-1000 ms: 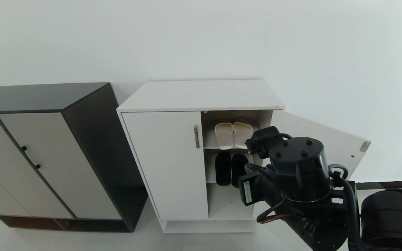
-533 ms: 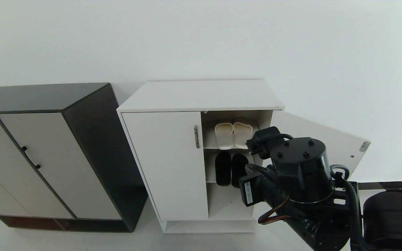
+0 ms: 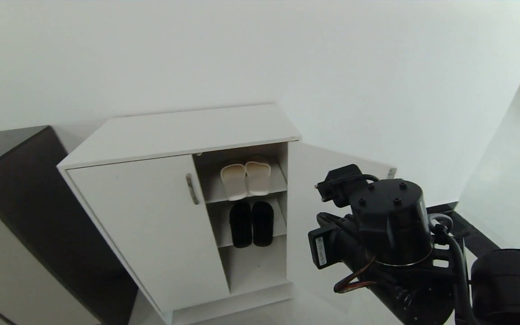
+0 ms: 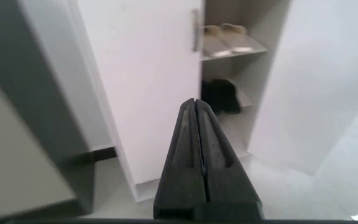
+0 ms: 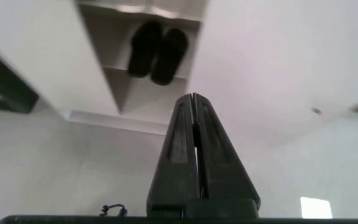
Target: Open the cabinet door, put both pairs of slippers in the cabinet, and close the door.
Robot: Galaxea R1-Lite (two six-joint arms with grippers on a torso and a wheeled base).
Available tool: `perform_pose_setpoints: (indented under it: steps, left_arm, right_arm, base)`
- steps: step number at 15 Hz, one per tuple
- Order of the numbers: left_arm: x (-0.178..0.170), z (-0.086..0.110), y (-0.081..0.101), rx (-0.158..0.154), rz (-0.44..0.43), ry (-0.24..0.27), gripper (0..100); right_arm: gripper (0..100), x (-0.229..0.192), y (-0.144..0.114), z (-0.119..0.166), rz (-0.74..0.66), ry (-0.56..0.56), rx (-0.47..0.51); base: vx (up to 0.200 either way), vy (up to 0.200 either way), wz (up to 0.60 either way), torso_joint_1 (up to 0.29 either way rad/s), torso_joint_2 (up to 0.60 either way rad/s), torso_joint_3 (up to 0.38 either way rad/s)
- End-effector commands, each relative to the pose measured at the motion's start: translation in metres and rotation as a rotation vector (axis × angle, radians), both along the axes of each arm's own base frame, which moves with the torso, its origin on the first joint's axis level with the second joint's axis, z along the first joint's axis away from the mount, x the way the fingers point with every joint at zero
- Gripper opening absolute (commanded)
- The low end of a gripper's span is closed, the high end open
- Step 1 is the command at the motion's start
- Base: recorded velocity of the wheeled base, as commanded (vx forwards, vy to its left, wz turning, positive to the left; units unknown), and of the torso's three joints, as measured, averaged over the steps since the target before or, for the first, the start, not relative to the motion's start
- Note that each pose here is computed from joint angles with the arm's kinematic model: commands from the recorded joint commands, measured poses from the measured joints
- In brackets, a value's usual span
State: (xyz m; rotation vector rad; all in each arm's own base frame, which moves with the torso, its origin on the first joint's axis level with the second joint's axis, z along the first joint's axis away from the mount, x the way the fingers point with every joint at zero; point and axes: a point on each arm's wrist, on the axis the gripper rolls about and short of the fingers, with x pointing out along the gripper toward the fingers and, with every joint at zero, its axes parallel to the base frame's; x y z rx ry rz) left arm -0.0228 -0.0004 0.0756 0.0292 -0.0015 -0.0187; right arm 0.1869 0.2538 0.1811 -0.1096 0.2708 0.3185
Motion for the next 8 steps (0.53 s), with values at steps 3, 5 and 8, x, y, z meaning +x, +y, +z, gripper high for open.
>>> perform_pose_setpoints:
  steps: [3, 5, 8]
  left_arm:
    - [0.0000, 0.0000, 0.0000, 0.000, 0.000, 0.000, 0]
    - [0.0000, 0.0000, 0.0000, 0.000, -0.001, 0.000, 0]
    - [0.0001, 0.0001, 0.0000, 0.000, 0.000, 0.001, 0]
  right_arm:
    - [0, 0.0042, -0.0023, 0.0009, -0.014, -0.004, 0.000]
    - [0, 0.0050, -0.0021, 0.0012, -0.015, -0.006, 0.000]
    - [0, 0.0071, -0.0033, 0.0032, -0.025, -0.010, 0.005]
  base:
    - [0.000, 0.000, 0.00, 0.000, 0.00, 0.000]
    - [0.000, 0.000, 0.00, 0.000, 0.00, 0.000]
    - [0.000, 0.000, 0.00, 0.000, 0.00, 0.000]
